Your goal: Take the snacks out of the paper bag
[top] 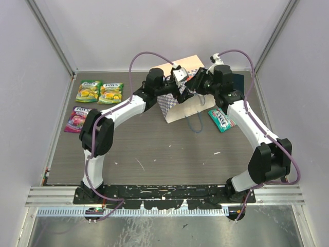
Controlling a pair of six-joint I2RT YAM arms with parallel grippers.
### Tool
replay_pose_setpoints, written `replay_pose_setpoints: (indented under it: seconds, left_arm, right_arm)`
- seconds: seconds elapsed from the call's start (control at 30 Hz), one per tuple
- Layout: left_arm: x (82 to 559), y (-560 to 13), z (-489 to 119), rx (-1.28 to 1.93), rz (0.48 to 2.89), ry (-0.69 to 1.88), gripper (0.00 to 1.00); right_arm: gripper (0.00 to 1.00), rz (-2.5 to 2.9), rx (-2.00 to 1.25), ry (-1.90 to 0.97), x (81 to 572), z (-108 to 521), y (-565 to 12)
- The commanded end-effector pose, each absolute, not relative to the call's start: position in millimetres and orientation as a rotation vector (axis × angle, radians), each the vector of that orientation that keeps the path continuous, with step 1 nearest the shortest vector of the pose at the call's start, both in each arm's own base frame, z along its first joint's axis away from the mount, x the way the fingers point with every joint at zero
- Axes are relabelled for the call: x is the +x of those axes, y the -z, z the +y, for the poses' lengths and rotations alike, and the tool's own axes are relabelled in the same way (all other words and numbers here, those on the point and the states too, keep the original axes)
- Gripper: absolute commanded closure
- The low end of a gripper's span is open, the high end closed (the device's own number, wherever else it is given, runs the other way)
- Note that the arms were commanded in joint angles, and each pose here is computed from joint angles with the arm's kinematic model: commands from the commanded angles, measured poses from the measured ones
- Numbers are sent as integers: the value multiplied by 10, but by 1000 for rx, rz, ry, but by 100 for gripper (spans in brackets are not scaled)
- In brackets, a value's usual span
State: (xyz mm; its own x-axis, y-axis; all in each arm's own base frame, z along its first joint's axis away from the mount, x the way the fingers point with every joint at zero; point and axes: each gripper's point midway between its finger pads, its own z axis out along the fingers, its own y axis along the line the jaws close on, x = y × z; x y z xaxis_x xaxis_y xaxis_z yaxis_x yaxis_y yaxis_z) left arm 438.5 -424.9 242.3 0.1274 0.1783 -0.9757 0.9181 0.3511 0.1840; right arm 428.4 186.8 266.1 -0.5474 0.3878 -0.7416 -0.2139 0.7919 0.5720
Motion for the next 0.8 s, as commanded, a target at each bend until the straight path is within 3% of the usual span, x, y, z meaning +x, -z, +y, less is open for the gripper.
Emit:
replay_pose_setpoints:
  seconds: [0.0,0.03,0.07,0.17,0.3,0.43,0.6,0.77]
  left_arm:
    - [4439,-2950,-4389,1041,1183,771,12]
    - [4459,-2957,-4404,1032,1179,777,16]
    - [4475,-2972,-4426,1026,1171,784,20]
    - [4475,-3038,-4490,1030,1145,816,26]
    - [4393,-3100,-4566,1064,1108,880,23]
    - [4267,-3040,-4593,1119,1099,906,9]
    - [4127,-2857,-4645,1206,1122,900,0]
    - [4003,-2693,-4773,1280,1130,862,2]
  right_arm:
    - [41,1804,67,-856,4114,1827,-3511]
    - [27,1795,75,-847,4081,1776,-3558]
    - [19,1787,87,-836,4038,1714,-3604]
    - [6,1762,119,-791,3888,1529,-3738]
    - [2,1717,168,-711,3693,1291,-3882]
    - [1,1693,231,-618,3536,1037,-3890]
    - [0,1694,328,-534,3373,771,-3704]
    - [0,1743,436,-488,3294,577,-3311]
